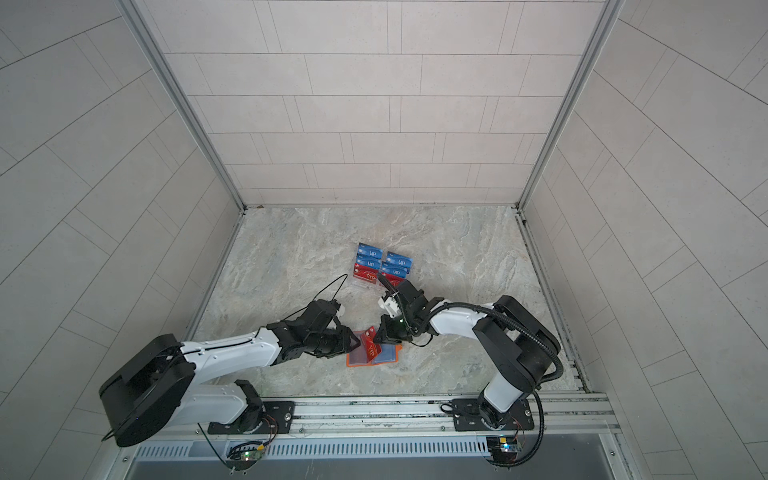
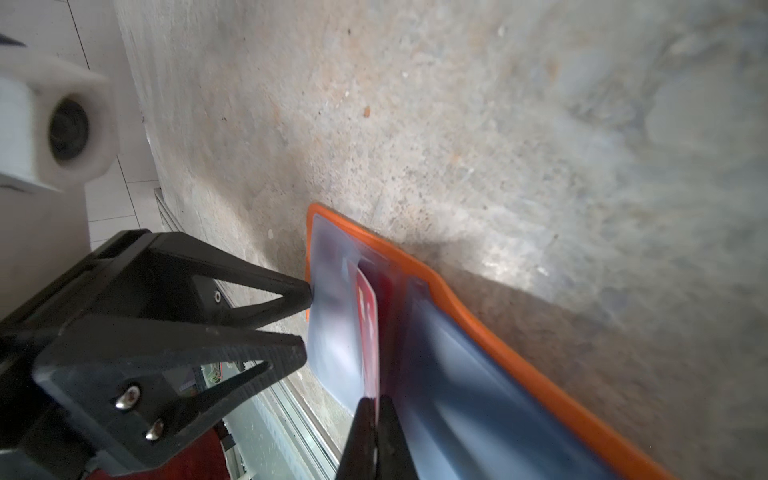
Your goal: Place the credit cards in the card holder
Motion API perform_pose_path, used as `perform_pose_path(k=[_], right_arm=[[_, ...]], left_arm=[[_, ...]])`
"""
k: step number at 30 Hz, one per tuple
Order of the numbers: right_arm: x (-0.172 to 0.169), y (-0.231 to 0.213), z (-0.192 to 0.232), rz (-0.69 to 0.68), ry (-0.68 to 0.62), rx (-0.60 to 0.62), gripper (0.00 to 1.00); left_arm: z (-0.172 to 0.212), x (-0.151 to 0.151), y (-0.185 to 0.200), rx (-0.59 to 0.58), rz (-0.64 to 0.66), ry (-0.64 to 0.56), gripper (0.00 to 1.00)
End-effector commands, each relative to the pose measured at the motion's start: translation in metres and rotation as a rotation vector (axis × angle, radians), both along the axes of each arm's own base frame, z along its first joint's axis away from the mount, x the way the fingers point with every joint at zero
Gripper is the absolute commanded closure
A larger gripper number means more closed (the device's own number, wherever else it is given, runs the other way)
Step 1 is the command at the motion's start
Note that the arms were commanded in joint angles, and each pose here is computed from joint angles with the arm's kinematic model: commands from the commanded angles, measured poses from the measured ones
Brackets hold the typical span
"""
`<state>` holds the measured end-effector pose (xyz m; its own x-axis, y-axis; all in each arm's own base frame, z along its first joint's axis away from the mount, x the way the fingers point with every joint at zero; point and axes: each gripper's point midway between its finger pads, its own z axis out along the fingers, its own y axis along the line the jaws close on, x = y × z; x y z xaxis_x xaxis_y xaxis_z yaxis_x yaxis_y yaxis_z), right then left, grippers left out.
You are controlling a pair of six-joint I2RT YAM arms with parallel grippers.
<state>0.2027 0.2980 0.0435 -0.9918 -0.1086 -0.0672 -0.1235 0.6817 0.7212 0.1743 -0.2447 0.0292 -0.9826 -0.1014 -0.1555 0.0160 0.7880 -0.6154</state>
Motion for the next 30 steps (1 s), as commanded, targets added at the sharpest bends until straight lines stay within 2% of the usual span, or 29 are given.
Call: perform_pose_path(k=[1,19,24,27,30], right_arm=[[0.005,-0.008,-0.017,-0.07,-0.007,-0.068,1.0],[-0.003,0.004,-0.029,-0.132,-0.016,-0.079,1.0],[-0.01,-0.005,-0.026,-0.105,-0.045,-0.137,0.74],[-0.013,-0.01,-0.023,-0.075,-0.064,-0.17,0.66],[-0.015,-0.011,-0.02,-0.053,-0.069,-0.178,0.65]], left_arm=[[-0.011,-0.009,0.008,0.042,-0.011,0.028,0.59],[-0.011,-0.011,0.006,0.045,-0.026,0.044,0.6],[-0.001,-0.005,0.004,0.039,-0.015,0.022,0.58],[0.004,-0.002,0.009,0.069,0.004,0.009,0.55],[0.004,0.0,0.015,0.105,0.021,0.006,0.51]])
